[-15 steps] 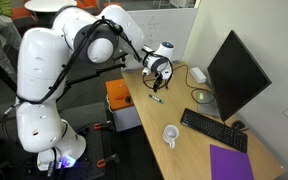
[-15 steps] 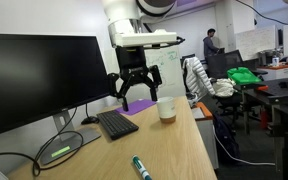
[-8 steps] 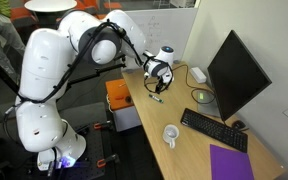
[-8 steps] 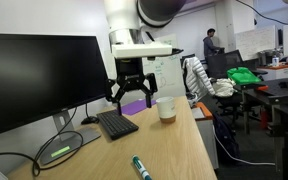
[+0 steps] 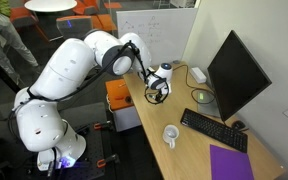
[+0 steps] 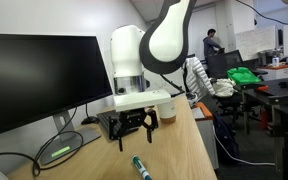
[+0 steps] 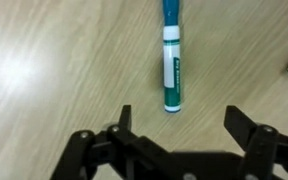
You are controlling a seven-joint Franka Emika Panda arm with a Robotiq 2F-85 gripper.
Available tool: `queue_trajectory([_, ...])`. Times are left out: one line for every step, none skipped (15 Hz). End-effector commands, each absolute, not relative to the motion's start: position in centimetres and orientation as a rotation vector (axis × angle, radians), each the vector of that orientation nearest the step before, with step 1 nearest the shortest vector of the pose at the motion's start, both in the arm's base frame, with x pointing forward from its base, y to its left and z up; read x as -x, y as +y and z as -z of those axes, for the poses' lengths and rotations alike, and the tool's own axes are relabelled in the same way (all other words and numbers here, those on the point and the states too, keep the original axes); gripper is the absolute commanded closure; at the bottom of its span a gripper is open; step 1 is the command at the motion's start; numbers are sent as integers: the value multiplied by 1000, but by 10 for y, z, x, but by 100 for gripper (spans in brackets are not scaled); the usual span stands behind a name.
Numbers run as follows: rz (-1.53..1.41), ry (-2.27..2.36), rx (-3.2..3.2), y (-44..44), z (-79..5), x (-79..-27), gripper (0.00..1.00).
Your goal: Put the marker in the cup
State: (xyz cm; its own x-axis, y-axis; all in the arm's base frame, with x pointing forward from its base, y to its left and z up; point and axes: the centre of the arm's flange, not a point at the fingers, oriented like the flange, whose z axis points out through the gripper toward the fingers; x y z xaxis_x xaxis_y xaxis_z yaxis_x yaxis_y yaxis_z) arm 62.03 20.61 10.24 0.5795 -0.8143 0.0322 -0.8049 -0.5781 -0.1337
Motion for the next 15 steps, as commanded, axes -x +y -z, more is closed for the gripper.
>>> queue_trajectory([162,1420,2680,221,-86,-637,0])
queue_trajectory([172,1420,2685,225,-80,-639,0])
queue_trajectory([166,1417,2690,227,-75,-642,0])
queue_trajectory([173,1423,2696,230,-70,-643,0])
queue_trajectory([170,1422,2702,232,-67,-643,4])
queue_trajectory([168,1425,2708,232,-63,-644,26])
queue_trajectory([164,1422,2713,233,-60,-644,28])
queue_trajectory([173,1419,2723,233,-56,-644,30])
queue_trajectory([172,1415,2728,234,-54,-644,37])
queue_trajectory([175,1416,2730,234,-51,-643,46])
queue_trajectory([179,1406,2735,235,-50,-642,53])
queue_trajectory([183,1404,2735,236,-51,-642,62])
queue_trajectory([182,1406,2731,236,-52,-643,69])
queue_trajectory([182,1408,2726,235,-54,-643,75])
queue_trajectory([181,1410,2722,235,-55,-644,84])
